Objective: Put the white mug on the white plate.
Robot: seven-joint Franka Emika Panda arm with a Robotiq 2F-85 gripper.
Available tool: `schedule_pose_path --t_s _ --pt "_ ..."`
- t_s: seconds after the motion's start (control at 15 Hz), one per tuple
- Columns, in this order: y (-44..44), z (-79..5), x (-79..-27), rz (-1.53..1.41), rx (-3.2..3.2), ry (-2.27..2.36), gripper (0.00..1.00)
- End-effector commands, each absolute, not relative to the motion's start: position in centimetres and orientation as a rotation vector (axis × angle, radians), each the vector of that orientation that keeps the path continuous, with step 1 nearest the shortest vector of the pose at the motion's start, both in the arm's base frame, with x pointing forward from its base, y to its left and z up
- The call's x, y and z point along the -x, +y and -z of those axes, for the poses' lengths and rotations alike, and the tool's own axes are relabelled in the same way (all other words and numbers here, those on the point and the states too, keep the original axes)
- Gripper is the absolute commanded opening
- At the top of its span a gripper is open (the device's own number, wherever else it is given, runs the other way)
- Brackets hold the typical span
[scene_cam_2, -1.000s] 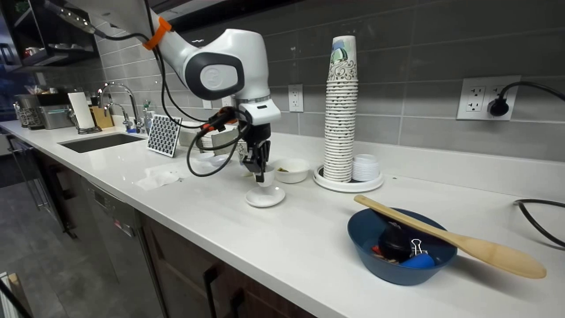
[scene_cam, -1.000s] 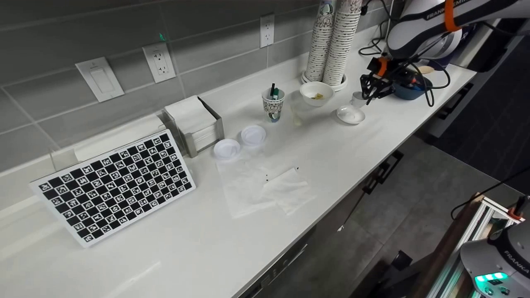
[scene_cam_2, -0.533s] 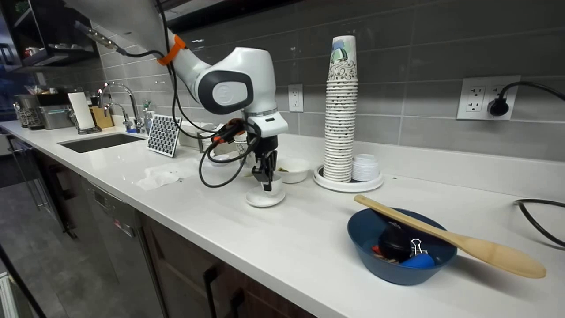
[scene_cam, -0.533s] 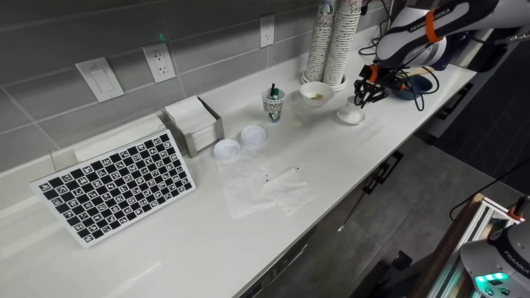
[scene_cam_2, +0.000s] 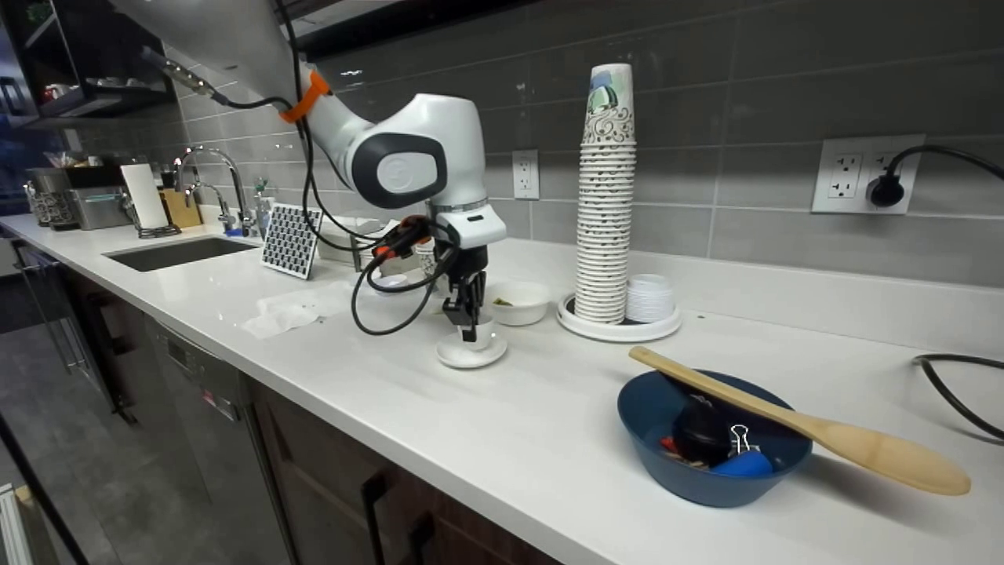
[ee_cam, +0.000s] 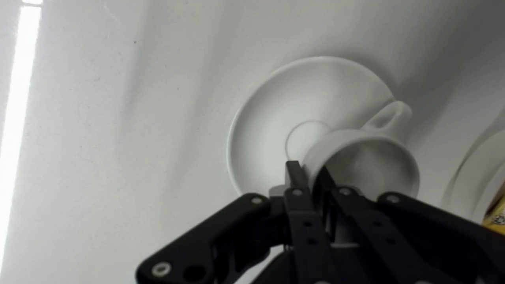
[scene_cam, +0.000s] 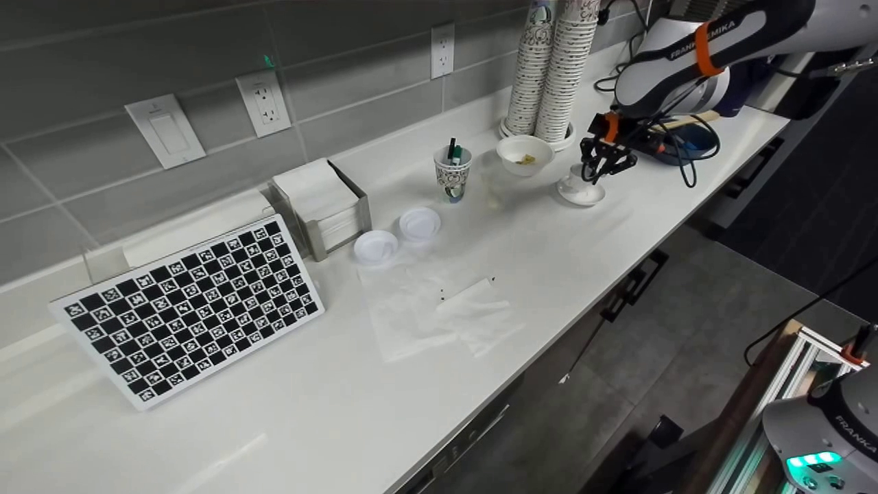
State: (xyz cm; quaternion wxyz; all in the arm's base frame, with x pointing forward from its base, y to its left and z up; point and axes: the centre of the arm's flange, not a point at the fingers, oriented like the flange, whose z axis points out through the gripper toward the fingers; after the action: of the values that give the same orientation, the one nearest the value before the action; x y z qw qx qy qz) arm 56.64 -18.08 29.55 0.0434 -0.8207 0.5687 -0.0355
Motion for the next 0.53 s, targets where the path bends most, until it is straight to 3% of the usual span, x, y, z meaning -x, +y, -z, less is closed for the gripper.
schedule_pose_path --t_s 0.0,0.47 --pt "-17.51 -29.60 -56.67 0.095 2.512 1.748 0.02" --pt "-17.20 -28.91 -56.37 0.046 2.524 1.755 0.02"
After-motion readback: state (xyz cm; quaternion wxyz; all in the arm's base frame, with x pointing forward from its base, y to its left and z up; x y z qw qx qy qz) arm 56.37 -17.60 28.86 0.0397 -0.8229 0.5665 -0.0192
